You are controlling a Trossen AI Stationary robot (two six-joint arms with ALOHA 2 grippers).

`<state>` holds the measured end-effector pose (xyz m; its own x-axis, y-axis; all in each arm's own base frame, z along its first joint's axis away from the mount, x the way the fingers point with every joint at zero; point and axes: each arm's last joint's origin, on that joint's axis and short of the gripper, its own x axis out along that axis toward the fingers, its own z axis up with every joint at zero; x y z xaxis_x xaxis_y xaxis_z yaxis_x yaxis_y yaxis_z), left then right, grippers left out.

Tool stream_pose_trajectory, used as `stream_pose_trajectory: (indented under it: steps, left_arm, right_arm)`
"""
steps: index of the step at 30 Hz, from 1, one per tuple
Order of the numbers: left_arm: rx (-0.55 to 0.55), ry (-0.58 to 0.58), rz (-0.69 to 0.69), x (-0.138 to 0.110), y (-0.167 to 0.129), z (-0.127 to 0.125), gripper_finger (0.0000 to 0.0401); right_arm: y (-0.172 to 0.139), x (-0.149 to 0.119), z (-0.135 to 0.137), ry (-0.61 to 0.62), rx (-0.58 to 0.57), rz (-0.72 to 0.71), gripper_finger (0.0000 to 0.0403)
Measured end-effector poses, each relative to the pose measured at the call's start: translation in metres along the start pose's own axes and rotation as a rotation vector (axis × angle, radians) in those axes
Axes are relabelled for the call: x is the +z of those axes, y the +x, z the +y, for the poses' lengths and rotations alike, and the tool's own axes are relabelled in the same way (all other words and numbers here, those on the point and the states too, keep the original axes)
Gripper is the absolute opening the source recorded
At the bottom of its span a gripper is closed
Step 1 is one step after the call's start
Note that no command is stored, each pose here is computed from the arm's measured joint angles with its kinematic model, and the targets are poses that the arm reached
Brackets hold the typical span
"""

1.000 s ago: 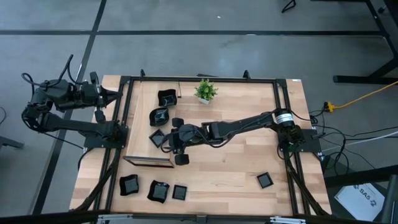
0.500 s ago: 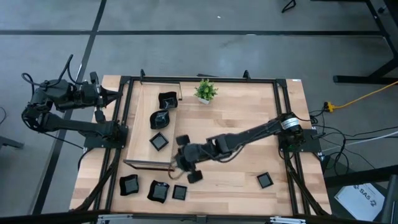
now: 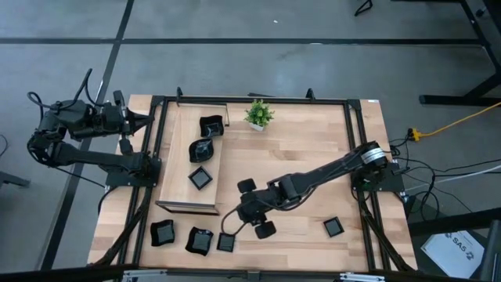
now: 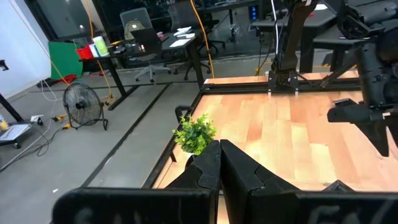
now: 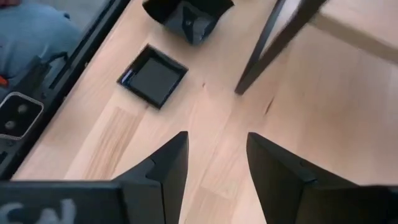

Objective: Pick & Place Mini shaped plates
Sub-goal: Stack the black square plate on top of the black square plate on the shelf

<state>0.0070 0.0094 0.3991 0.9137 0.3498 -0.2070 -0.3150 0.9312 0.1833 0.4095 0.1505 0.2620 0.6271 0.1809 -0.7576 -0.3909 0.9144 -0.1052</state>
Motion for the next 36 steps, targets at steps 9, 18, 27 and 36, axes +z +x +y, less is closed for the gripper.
stream_pose_trajectory:
  steps: [9, 18, 27, 36]
  left_arm:
    - [0.000, 0.000, 0.000, 0.000, 0.000, 0.000, 0.0004]
    - [0.000, 0.000, 0.000, 0.000, 0.000, 0.000, 0.0004]
    - [0.000, 0.000, 0.000, 0.000, 0.000, 0.000, 0.0004]
    - [0.000, 0.000, 0.000, 0.000, 0.000, 0.000, 0.0004]
  right_arm:
    - [0.002, -0.009, 0.014, 0.015, 0.025, 0.074, 0.0162]
    - [0.018, -0.033, 0.036, 0.010, 0.052, 0.086, 0.0162]
    - [0.028, -0.076, 0.042, 0.169, 0.077, -0.059, 0.0162]
    - [0.021, -0.083, 0.055, 0.265, 0.115, -0.132, 0.0162]
